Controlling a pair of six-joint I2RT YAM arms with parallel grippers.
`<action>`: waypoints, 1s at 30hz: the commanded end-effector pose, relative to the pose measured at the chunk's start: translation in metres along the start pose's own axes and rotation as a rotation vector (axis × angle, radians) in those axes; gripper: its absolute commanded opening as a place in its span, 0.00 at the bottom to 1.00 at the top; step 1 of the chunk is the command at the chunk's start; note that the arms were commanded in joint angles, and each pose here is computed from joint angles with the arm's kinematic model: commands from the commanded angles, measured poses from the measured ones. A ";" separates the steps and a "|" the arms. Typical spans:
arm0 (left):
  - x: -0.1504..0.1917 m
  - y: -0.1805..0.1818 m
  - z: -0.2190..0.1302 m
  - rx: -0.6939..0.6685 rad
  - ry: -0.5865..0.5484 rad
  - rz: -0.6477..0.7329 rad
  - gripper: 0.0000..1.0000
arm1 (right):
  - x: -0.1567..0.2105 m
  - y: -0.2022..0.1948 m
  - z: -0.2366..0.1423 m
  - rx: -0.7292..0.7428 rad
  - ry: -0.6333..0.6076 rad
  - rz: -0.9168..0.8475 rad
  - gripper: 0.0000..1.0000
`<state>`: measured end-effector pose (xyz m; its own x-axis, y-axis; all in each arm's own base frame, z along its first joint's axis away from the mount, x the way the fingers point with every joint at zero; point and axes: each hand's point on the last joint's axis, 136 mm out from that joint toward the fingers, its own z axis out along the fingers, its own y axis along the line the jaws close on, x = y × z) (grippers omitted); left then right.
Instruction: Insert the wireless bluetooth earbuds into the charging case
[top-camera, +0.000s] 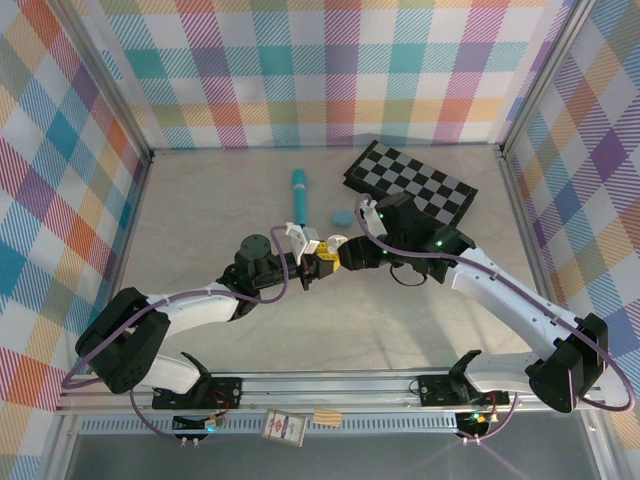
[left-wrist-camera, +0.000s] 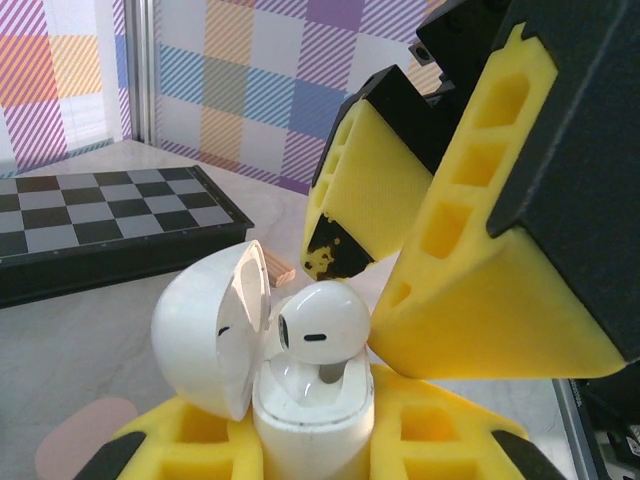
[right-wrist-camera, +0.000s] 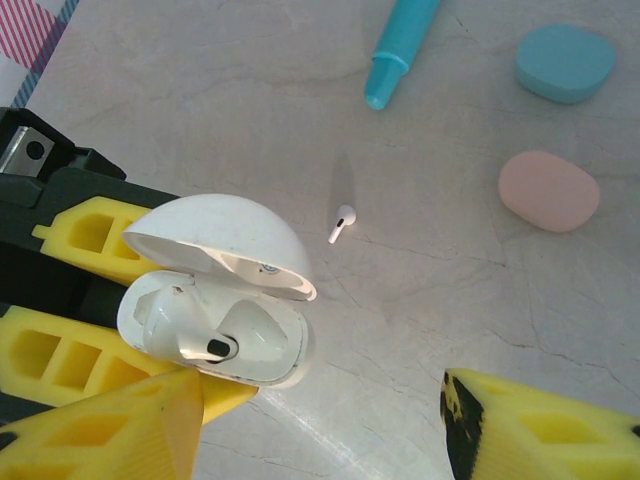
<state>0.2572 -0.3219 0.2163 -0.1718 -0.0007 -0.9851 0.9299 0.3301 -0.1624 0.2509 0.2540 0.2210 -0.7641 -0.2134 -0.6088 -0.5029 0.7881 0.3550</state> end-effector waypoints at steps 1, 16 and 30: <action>-0.019 -0.005 -0.007 0.013 -0.062 0.049 0.00 | 0.003 -0.005 -0.008 0.027 0.007 0.006 0.64; -0.010 -0.012 -0.007 0.062 -0.008 0.077 0.00 | -0.022 0.017 -0.004 -0.061 -0.017 -0.021 0.73; -0.015 -0.001 -0.008 0.010 -0.023 0.057 0.00 | -0.009 0.003 -0.006 0.009 0.025 -0.033 0.72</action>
<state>0.2498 -0.3195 0.2137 -0.1583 0.0380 -0.9867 0.9433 0.3012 -0.1397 0.2587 0.2659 0.2284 -0.7654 -0.2320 -0.6003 -0.5212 0.7706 0.3668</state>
